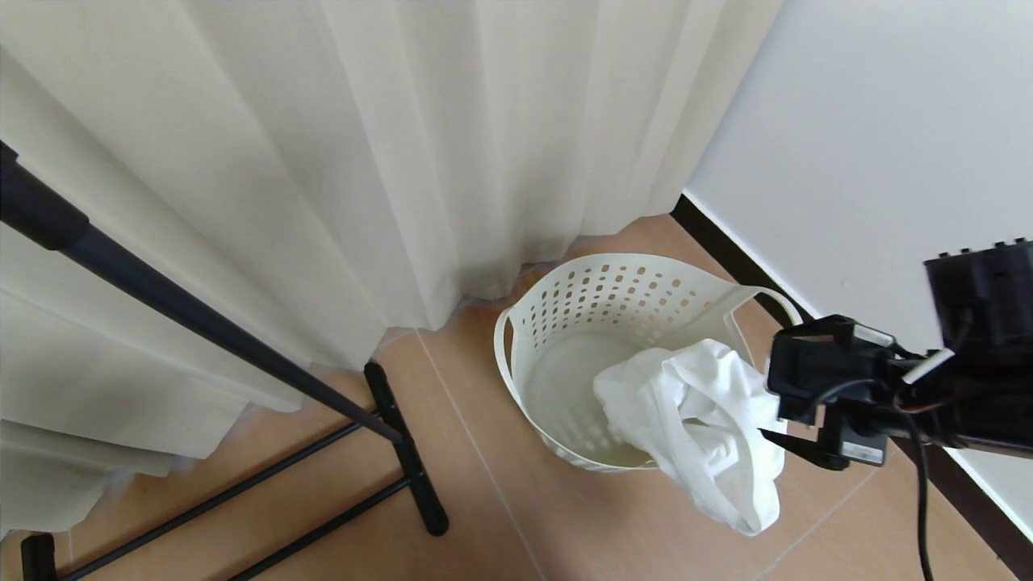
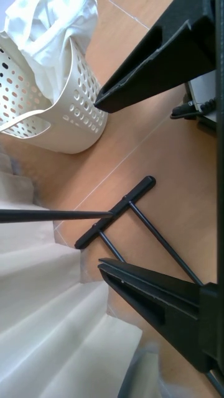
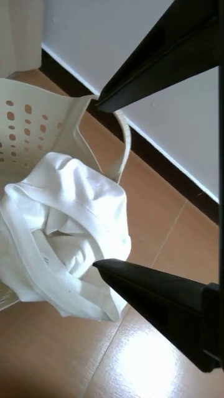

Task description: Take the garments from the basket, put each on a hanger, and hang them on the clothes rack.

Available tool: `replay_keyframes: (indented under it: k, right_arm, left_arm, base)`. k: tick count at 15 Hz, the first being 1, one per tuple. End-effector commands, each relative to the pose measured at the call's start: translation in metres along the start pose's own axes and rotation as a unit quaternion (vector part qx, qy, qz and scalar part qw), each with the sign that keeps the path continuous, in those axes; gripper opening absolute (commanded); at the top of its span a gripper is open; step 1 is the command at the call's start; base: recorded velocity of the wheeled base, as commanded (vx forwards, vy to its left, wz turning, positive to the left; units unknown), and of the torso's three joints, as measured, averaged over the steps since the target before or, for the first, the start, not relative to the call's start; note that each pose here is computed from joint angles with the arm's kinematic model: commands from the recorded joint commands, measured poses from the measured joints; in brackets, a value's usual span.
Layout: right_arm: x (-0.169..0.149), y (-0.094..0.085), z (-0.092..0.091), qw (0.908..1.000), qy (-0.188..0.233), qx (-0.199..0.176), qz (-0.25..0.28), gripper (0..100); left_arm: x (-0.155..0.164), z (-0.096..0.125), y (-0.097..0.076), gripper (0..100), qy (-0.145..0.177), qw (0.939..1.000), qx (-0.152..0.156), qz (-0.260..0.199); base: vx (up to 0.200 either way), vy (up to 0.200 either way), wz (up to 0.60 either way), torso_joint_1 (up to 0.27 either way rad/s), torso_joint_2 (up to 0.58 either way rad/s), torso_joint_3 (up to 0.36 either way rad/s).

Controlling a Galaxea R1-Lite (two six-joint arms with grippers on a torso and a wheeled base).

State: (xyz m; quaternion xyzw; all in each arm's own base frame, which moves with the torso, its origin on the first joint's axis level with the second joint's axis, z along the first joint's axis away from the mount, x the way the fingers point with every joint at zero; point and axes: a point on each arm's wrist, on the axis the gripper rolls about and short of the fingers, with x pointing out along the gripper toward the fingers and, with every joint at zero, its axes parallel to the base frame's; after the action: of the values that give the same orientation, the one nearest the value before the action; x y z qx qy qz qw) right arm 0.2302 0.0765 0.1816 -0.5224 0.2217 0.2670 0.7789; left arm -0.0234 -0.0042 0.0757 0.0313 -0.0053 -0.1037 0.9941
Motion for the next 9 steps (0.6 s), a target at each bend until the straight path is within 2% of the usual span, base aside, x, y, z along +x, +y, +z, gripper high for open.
replay_keyframes:
  k: [1, 2, 6, 9]
  right_arm:
    - [0.05, -0.003, 0.013, 0.9991, 0.022, -0.012, 0.036, 100]
    - [0.066, -0.007, 0.015, 0.9987, 0.028, -0.01, 0.041, 100]
    - [0.097, -0.026, 0.017, 0.9988, 0.036, 0.001, 0.032, 100]
    - [0.127, -0.033, 0.005, 0.9975, 0.057, 0.015, 0.038, 100]
  left_arm:
    - [0.0, 0.0, 0.0, 100, 0.0, 1.0, 0.0, 0.0]
    - [0.0, 0.0, 0.0, 100, 0.001, 1.0, 0.0, 0.0]
    - [0.0, 0.0, 0.0, 100, 0.001, 1.0, 0.0, 0.0]
    - [0.0, 0.0, 0.0, 100, 0.001, 1.0, -0.001, 0.0]
  base:
    - [0.0, 0.0, 0.0, 0.0, 0.0, 0.0]
    - [0.0, 0.0, 0.0, 0.0, 0.0, 0.0]
    - [0.0, 0.0, 0.0, 0.0, 0.0, 0.0]
    - [0.0, 0.0, 0.0, 0.0, 0.0, 0.0]
